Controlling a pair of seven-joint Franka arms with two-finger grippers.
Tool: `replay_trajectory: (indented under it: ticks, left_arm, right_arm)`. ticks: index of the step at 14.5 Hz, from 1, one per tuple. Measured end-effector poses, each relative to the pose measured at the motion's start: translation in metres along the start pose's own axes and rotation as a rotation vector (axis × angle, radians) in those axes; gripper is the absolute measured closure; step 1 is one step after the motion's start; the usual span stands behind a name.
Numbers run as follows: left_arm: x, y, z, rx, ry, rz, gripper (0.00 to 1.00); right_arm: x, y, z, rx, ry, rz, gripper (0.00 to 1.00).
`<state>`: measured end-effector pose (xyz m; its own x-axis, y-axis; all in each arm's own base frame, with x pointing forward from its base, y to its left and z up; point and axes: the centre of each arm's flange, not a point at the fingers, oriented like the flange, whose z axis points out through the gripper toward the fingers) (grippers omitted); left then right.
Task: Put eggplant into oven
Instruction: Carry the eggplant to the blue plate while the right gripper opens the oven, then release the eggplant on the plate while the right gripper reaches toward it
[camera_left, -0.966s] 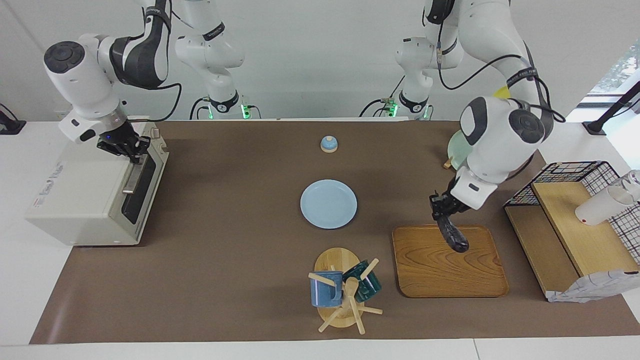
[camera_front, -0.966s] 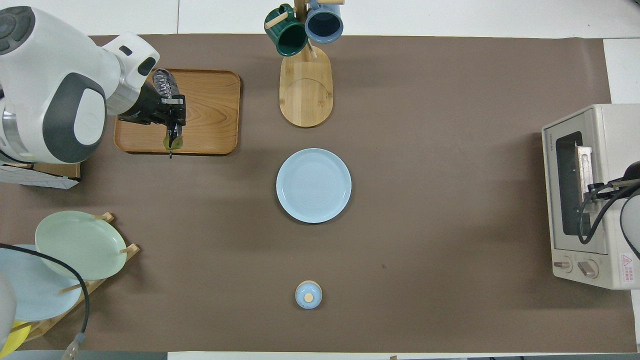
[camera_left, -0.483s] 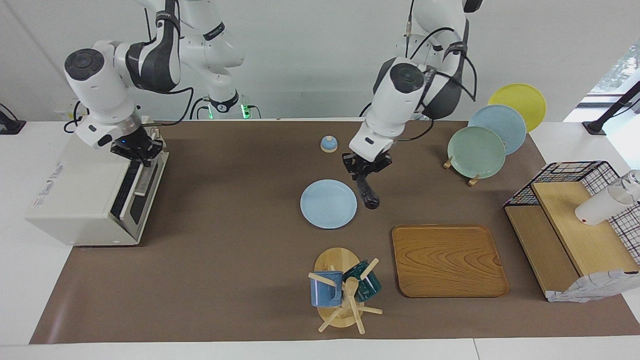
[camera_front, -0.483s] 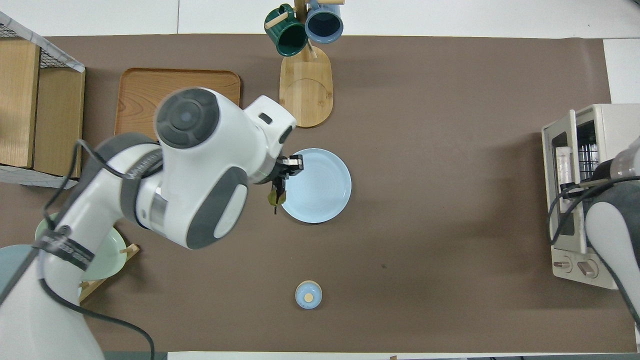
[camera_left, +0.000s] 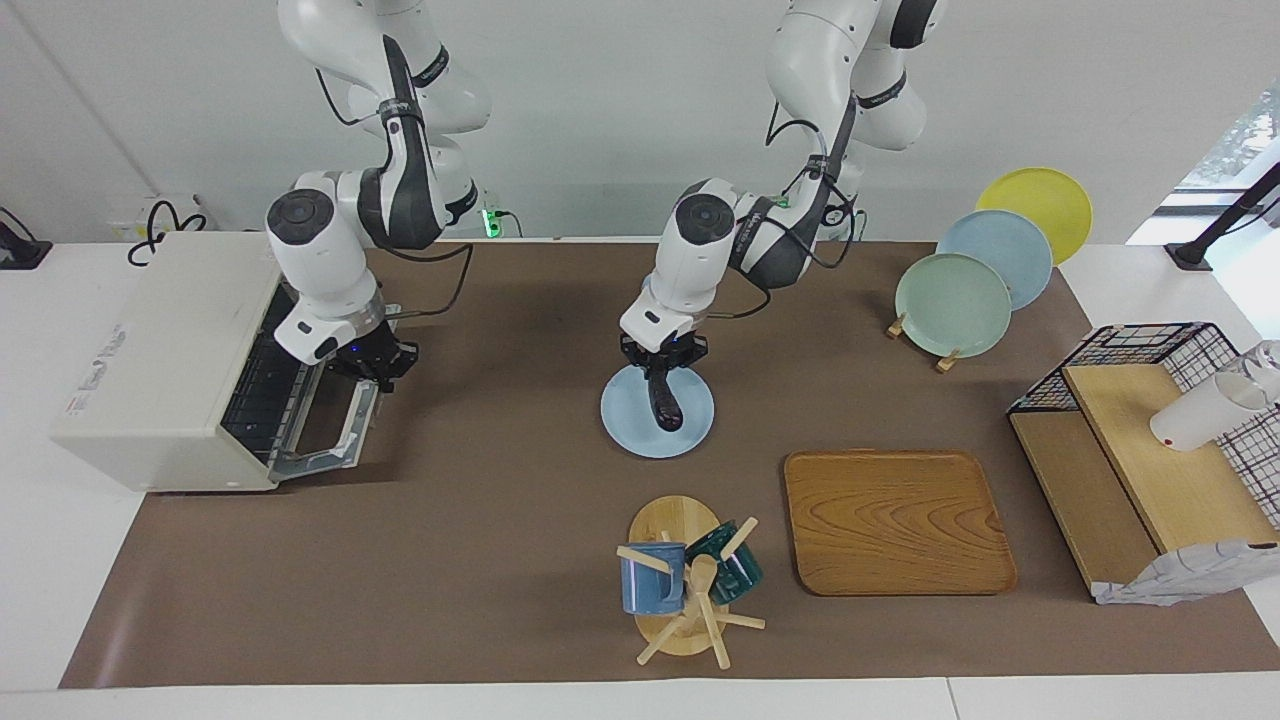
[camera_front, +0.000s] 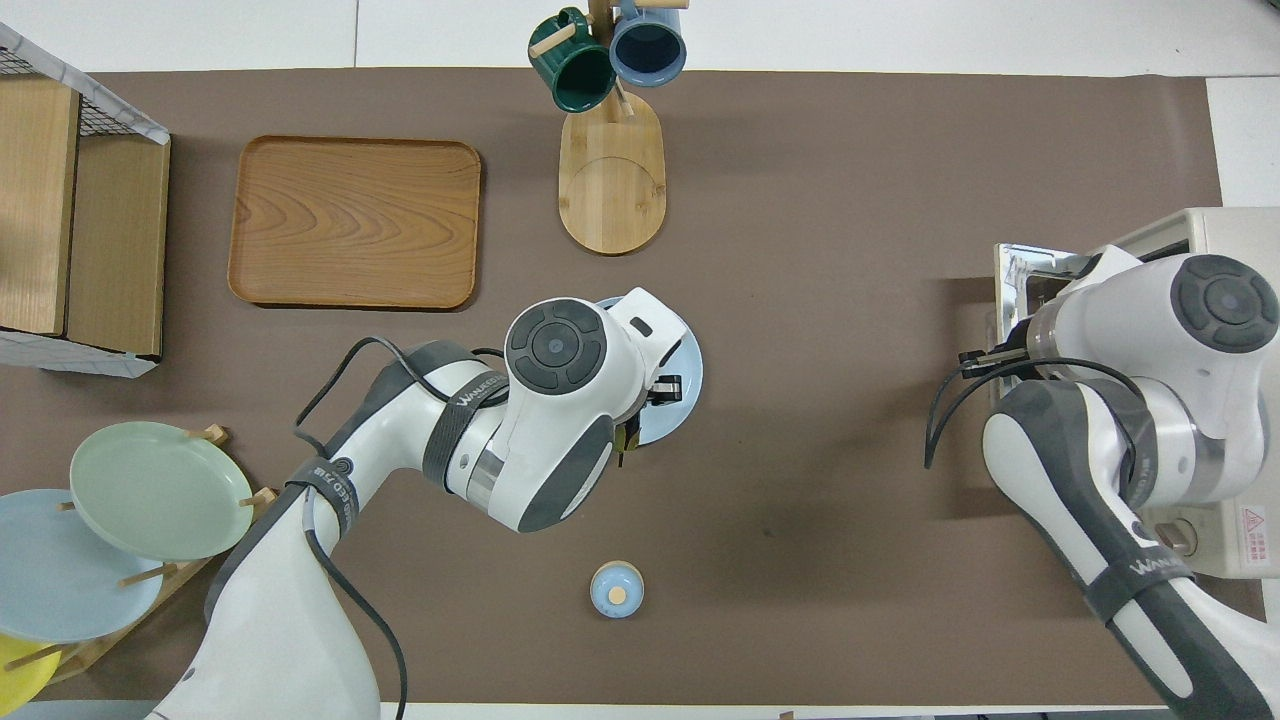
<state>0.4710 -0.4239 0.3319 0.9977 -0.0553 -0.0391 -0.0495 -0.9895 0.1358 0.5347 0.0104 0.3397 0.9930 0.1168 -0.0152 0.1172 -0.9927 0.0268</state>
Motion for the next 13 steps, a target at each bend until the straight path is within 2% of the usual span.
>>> replay_trajectory:
  ticks: [2,4,5,8,11,13]
  left_arm:
    - [0.004,-0.002,0.002,-0.001,0.006,-0.006,0.76]
    - [0.007,-0.003,-0.002,-0.004,0.012,-0.010,0.76]
    - [0.007,-0.003,-0.003,-0.005,0.014,-0.010,0.70]
    - [0.019,-0.016,-0.026,-0.002,0.013,-0.036,0.38]
    - [0.061,-0.077,-0.098,0.000,0.003,-0.067,0.04]
    - [0.084,-0.137,-0.142,-0.002,0.001,-0.072,0.00]
  right_arm:
    - [0.004,-0.003,0.021,0.008,-0.005,0.002,0.99]
    - [0.012,-0.012,0.023,0.005,0.022,0.024,0.99]
    - [0.016,-0.026,0.018,0.004,0.034,0.040,0.99]
    - [0.025,-0.072,0.004,0.007,0.062,0.035,0.99]
    - [0.030,-0.103,-0.007,0.011,0.086,-0.011,0.99]
    - [0.031,-0.137,-0.018,0.015,0.095,-0.044,0.99]
